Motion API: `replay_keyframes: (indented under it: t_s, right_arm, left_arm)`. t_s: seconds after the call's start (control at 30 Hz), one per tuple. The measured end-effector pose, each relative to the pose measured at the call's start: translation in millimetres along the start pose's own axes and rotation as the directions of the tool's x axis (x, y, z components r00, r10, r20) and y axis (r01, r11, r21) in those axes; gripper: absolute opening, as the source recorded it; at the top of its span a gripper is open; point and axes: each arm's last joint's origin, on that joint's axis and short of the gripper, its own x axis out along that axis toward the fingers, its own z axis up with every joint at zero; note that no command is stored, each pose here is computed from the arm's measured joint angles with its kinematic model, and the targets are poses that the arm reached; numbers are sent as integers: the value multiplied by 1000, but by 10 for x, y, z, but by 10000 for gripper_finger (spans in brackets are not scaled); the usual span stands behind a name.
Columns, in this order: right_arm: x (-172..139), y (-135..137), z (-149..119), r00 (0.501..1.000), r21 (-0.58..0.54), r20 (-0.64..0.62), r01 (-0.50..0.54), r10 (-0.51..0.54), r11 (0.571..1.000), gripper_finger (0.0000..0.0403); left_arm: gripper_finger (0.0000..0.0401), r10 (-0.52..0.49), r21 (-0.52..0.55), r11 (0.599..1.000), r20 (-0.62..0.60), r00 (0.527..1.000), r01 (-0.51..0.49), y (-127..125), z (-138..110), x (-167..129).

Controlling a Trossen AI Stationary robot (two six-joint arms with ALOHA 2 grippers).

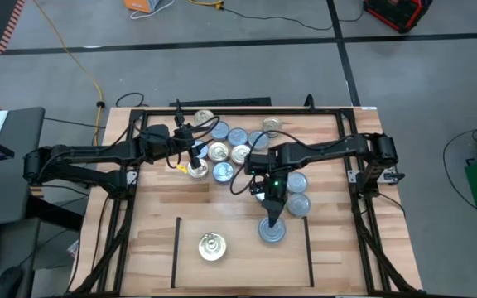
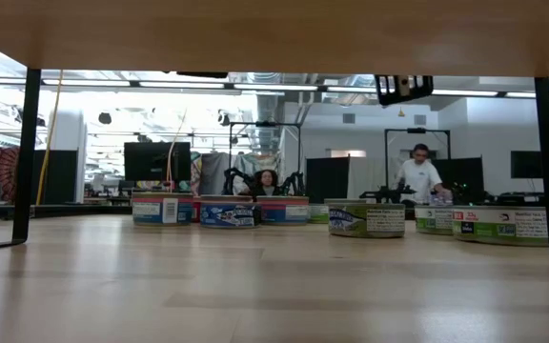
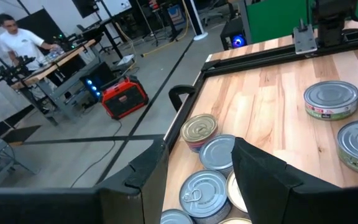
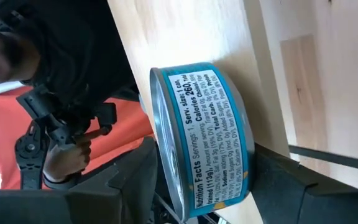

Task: Stack canned seafood by type on shelf
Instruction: Put the yellow and blue tuna can on the shelf, then put the top green and white tuna can on the shelf

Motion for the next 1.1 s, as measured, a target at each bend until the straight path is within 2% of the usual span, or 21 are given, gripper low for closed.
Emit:
replay_keyframes:
  t_s: [0.33, 0.57, 0.8, 1.1]
  right_arm:
    - [-80, -52, -15, 999, 69, 14, 34, -35, 997, 256]
    - [-79, 0, -89, 1000, 114, -15, 24, -23, 993, 256]
    - [-149, 86, -67, 998, 84, 30, 43, -46, 995, 256]
    - [-90, 143, -73, 997, 62, 37, 70, -73, 996, 256]
  left_arm:
    - [168, -4, 3, 1000, -9, 1000, 4, -4, -9, 0]
    - [168, -8, 5, 1000, -19, 1000, 8, -8, -18, 0]
    - [168, -8, 5, 1000, -18, 1000, 8, -8, -18, 0]
    - [168, -8, 9, 1000, -17, 1000, 8, -7, -17, -2]
